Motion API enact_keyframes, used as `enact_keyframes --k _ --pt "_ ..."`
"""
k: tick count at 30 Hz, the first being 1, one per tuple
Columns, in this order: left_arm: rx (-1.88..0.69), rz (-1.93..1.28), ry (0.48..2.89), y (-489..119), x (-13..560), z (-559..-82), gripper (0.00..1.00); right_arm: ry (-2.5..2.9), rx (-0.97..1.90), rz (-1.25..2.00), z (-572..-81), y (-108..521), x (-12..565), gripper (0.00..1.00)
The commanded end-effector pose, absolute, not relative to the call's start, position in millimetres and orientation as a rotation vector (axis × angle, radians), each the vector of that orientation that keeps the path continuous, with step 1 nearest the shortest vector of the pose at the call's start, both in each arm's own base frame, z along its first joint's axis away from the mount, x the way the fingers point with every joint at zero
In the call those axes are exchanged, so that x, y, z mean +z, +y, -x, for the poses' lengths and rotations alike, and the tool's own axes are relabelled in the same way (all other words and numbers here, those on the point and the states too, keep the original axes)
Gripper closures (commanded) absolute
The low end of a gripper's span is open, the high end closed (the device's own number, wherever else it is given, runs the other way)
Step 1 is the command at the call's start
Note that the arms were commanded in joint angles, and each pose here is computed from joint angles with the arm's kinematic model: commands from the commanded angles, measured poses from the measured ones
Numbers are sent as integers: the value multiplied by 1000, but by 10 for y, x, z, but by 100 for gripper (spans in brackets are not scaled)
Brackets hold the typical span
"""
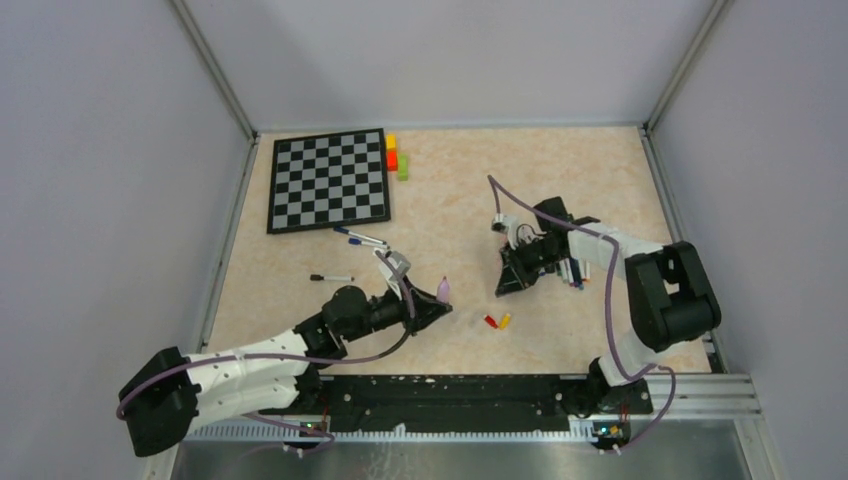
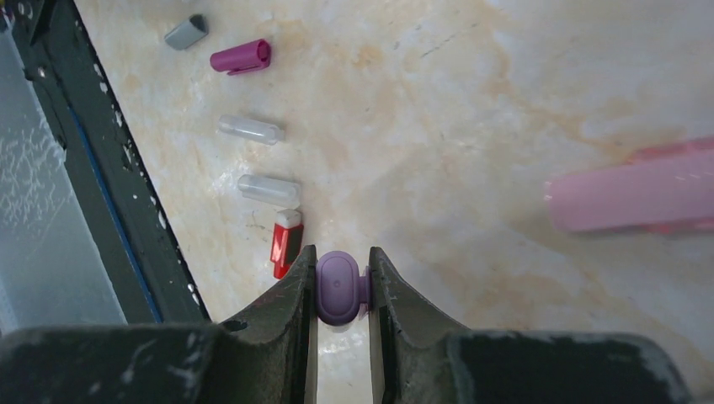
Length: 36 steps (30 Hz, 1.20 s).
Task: Open the pen caps
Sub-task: Place the pen cap at the center of the board.
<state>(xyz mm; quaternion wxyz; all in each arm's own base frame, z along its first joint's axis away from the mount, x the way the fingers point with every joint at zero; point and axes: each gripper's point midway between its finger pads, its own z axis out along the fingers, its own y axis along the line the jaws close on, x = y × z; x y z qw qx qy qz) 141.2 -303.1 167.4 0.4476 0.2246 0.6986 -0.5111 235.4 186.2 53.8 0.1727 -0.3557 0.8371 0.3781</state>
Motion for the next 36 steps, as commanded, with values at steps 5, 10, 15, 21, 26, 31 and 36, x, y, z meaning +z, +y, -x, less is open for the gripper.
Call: enact_keyframes --k 5,10,15,21,26,31,36 --pt "-1242 -457 1637 -2899 1879 -1508 100 2412 1029 1201 -2230 2085 322 87" --pt "-1252 -454 1636 -2926 1889 -1516 100 2428 1056 1238 -2165 2178 287 77" --pt "-1271 -469 1648 -2989 1881 -1507 100 2410 1083 1238 -2168 2227 362 72" --pt "-1278 -469 1646 -3025 1887 -1522 100 2364 1033 1194 -2438 2362 444 76" --pt "-1258 -476 1668 -3006 1927 -1525 100 2396 1082 1234 -2727 2760 450 74" --pt "-1229 -424 1654 -2846 1951 -1522 100 2441 1079 1286 -2624 3005 300 67" --pt "-1204 -378 1625 -2749 1973 -1559 100 2457 1048 1161 -2832 3181 306 65"
